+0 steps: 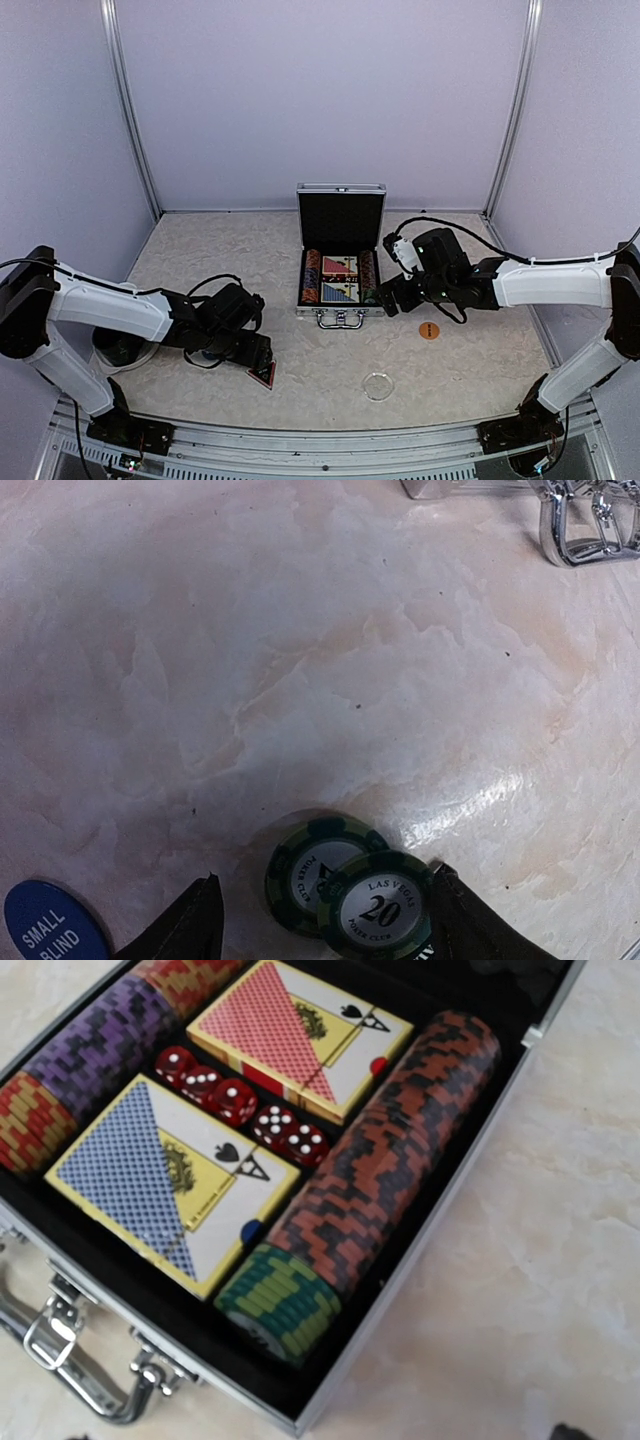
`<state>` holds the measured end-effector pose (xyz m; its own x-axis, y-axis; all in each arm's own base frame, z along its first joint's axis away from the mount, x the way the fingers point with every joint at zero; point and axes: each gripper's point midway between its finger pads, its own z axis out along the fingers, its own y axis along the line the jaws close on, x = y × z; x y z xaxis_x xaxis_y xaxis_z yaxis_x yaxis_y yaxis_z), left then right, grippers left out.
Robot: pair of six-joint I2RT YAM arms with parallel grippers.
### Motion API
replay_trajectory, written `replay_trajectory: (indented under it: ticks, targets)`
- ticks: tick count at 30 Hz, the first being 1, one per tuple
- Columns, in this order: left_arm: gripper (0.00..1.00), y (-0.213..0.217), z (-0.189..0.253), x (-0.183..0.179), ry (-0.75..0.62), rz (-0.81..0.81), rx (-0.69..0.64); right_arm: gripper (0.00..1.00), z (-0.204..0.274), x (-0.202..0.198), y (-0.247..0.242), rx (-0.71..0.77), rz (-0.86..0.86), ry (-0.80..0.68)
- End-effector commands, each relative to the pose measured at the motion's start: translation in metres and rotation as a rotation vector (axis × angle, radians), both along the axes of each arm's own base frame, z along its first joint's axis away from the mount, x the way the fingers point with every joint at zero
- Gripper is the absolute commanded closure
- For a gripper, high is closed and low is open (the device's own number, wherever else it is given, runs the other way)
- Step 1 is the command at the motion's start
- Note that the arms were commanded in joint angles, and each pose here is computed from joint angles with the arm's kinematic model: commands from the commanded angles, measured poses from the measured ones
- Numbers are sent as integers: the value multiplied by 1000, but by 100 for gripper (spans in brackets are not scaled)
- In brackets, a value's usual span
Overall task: Pack up texas hold em set
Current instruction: Pick up the pile of poker chips from the center of the board.
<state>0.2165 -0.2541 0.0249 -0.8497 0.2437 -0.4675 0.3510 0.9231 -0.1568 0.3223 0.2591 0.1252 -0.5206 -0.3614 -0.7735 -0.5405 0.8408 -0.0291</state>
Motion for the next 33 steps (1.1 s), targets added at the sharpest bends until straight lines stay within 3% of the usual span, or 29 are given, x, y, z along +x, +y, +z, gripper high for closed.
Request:
replay_trajectory:
  ticks: [1,14,33]
  targets:
    - [29,-14,12,0,-21,-30,-38,1,-1,1,-1,12,-7,10]
    - [25,-17,3,-7,1,-55,-16,1,5,2,-2,15,-10,4]
    - [43,-2,-6,4,-16,0,30,1,9,0,-3,21,-12,3]
